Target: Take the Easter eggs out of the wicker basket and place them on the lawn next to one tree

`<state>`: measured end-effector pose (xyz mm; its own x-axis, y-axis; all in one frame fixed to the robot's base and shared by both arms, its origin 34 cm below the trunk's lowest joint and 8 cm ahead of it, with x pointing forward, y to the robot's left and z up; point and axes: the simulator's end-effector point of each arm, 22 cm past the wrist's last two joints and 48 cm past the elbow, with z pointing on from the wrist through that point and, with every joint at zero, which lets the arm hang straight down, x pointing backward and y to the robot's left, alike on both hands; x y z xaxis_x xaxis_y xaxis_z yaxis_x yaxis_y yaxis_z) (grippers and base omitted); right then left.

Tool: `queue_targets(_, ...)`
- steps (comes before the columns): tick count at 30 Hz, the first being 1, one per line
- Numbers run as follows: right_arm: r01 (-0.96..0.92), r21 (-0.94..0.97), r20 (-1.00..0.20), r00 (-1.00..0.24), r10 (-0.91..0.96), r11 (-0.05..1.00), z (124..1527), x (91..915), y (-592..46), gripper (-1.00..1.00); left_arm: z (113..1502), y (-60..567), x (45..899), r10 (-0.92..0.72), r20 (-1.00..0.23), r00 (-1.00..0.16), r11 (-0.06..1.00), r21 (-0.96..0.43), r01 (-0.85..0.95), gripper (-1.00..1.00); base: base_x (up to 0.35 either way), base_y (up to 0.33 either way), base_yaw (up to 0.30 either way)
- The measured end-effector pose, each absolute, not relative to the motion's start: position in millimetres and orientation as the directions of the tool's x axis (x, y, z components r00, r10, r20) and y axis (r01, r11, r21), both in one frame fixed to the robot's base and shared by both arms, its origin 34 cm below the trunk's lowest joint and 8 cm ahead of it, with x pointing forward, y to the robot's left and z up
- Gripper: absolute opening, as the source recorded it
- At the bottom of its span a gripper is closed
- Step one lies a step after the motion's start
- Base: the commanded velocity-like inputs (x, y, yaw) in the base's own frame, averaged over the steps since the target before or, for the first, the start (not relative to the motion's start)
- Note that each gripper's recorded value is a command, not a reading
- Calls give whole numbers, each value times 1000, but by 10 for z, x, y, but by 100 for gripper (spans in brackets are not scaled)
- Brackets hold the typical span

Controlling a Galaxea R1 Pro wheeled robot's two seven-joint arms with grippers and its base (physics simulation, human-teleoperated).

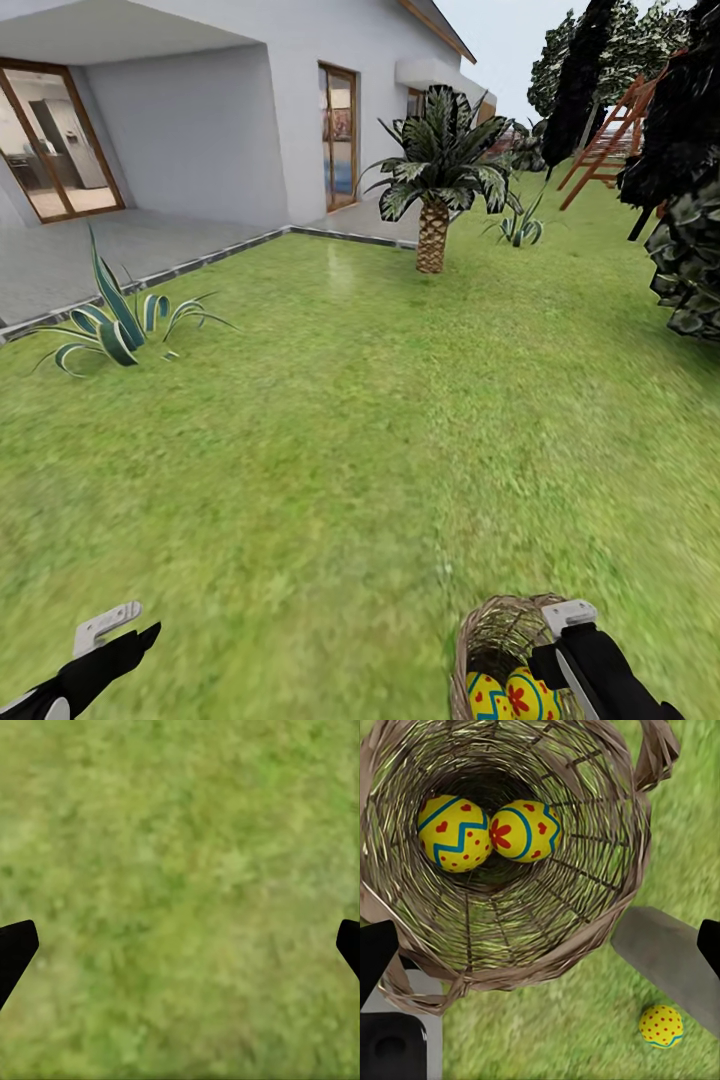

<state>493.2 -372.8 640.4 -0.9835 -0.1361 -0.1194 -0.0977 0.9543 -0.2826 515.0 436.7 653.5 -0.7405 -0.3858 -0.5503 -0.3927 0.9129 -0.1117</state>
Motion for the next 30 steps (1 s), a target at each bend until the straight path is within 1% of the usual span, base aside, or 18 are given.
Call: queue_targets(30, -95, -282, -122, -983, -134, 955, 5950, 4949, -3727, 100, 6077, 4357, 5162, -386, -550, -741, 913, -112, -392, 100, 0, 0, 0)
